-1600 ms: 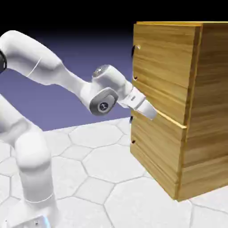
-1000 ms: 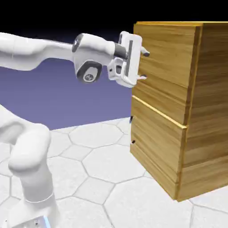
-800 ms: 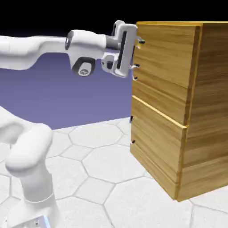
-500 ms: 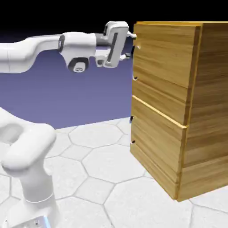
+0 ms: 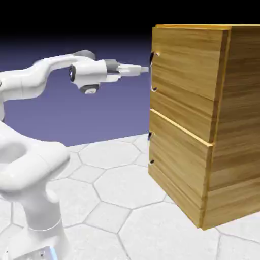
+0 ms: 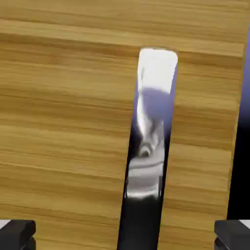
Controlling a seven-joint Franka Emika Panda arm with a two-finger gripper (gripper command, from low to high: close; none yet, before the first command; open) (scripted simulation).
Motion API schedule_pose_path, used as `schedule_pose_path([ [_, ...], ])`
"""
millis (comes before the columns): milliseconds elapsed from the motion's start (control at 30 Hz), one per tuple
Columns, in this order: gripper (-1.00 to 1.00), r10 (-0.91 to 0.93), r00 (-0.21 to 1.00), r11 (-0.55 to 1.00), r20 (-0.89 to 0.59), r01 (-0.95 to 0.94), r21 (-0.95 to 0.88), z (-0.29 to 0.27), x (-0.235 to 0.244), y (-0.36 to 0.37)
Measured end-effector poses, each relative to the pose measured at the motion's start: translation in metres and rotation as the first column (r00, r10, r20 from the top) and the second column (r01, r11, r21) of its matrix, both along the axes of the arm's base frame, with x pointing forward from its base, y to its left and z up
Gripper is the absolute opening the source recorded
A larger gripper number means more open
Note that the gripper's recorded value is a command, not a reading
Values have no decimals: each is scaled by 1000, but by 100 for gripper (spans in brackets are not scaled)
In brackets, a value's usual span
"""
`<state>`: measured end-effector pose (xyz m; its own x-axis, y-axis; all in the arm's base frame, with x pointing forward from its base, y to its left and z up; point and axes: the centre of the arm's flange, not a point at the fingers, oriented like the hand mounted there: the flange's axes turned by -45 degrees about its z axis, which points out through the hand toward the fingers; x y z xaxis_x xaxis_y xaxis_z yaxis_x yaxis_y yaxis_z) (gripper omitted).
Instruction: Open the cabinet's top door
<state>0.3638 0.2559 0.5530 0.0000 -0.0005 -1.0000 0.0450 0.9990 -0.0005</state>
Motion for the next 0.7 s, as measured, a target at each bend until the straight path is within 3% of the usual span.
schedule_pose_path([
  [133, 0, 0, 1000, 1000, 1, 0, 0, 0, 39, -1],
  [167, -100, 0, 1000, 1000, 0, 0, 0, 0, 50, -2],
  [700, -100, 310, 951, 951, 0, -310, -3, 0, -62, -61],
])
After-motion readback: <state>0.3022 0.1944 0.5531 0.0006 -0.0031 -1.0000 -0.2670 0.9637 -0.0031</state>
